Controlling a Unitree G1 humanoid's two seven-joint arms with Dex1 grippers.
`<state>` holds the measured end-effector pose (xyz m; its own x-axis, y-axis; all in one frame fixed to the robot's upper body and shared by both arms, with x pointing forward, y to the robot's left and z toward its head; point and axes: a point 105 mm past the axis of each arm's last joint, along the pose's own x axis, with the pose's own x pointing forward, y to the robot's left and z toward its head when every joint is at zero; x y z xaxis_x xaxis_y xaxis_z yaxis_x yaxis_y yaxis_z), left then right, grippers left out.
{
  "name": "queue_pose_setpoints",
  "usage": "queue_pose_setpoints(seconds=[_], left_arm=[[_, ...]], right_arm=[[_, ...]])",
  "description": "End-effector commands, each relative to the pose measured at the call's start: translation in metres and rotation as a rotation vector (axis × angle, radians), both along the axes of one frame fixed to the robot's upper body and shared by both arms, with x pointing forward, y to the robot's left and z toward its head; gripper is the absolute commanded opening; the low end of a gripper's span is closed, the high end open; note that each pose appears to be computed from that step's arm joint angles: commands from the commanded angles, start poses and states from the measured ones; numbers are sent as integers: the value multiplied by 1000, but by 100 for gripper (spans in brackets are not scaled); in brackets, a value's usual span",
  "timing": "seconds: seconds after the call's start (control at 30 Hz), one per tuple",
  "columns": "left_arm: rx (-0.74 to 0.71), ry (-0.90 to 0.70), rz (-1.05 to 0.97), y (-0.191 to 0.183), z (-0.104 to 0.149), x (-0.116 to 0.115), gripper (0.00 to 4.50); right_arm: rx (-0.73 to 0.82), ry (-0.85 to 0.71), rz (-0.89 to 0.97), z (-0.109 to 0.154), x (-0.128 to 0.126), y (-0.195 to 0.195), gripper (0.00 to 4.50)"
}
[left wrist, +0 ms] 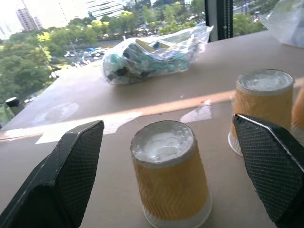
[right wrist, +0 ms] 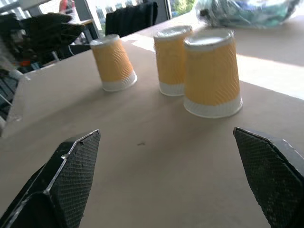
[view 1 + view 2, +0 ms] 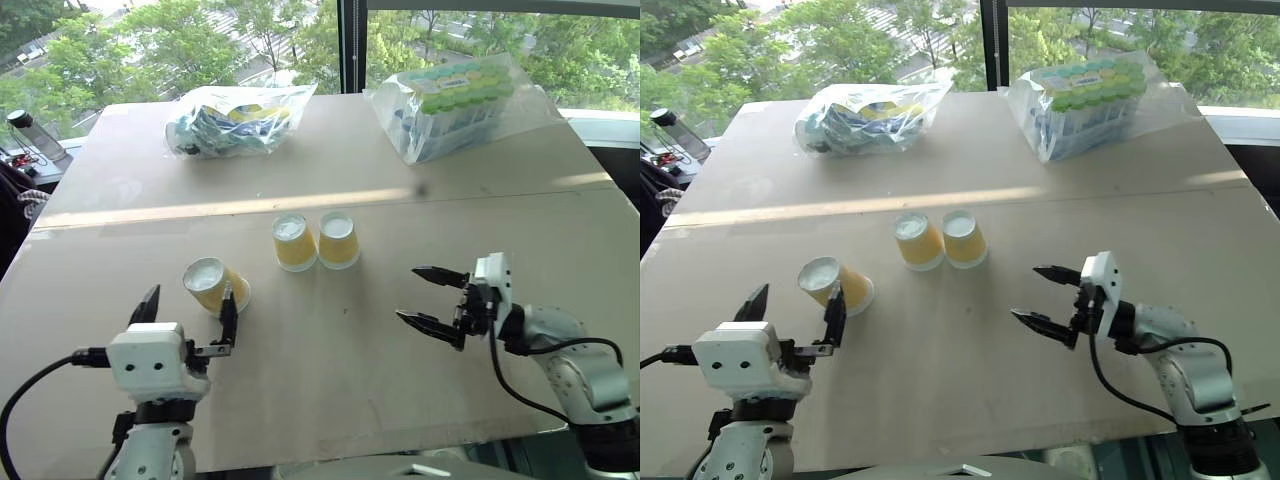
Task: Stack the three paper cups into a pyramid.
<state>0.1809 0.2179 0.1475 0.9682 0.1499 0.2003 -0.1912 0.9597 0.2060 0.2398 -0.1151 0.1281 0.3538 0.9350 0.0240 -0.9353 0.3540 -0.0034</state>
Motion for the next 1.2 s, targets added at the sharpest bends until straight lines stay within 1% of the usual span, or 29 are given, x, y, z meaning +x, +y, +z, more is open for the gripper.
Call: queue_pose_setpoints(seconds=[0.03, 0.2, 0.33, 0.4, 0.53, 0.63, 0.7, 0.73, 0.77, 0.8, 0.9, 1.0, 1.07, 1.13, 1.2], left_arm=[[-43, 26, 25, 7, -7, 4, 450], [-116, 44, -62, 8, -21, 32, 450], [-102, 54, -81, 10, -30, 50, 450], [-113, 57, -82, 9, -34, 54, 450], [-127, 40, -69, 10, -35, 54, 450], [-115, 28, -57, 13, -33, 54, 372], [-110, 21, -58, 14, -31, 54, 278], [-111, 17, -57, 15, -30, 54, 239], [-114, 10, -59, 16, -28, 55, 228], [-117, 3, -67, 16, -26, 55, 228], [-54, -39, -145, 14, -5, 64, 228], [-35, -138, -303, 1, 38, 87, 228], [-21, -163, -448, -18, 62, 103, 228], [3, -132, -602, -40, 73, 115, 228], [26, -102, -704, -54, 77, 119, 228]], right_arm=[[35, -108, 66, 20, -12, -1, 444], [48, -146, 85, 26, -20, -1, 444], [56, -170, 65, 30, -18, 0, 444], [60, -174, 58, 31, -19, 0, 444], [71, -179, 41, 33, -21, 0, 444], [73, -180, 32, 33, -22, -2, 450], [75, -181, 30, 33, -22, -3, 450], [80, -181, 26, 34, -22, -3, 450], [88, -185, 18, 35, -22, -3, 450], [104, -186, 11, 37, -21, -4, 450], [114, -199, -1, 40, -21, -5, 450], [134, -208, -22, 46, -20, -9, 450], [148, -214, -36, 49, -19, -10, 450], [155, -222, -47, 51, -17, -11, 450], [155, -229, -53, 52, -16, -11, 450]])
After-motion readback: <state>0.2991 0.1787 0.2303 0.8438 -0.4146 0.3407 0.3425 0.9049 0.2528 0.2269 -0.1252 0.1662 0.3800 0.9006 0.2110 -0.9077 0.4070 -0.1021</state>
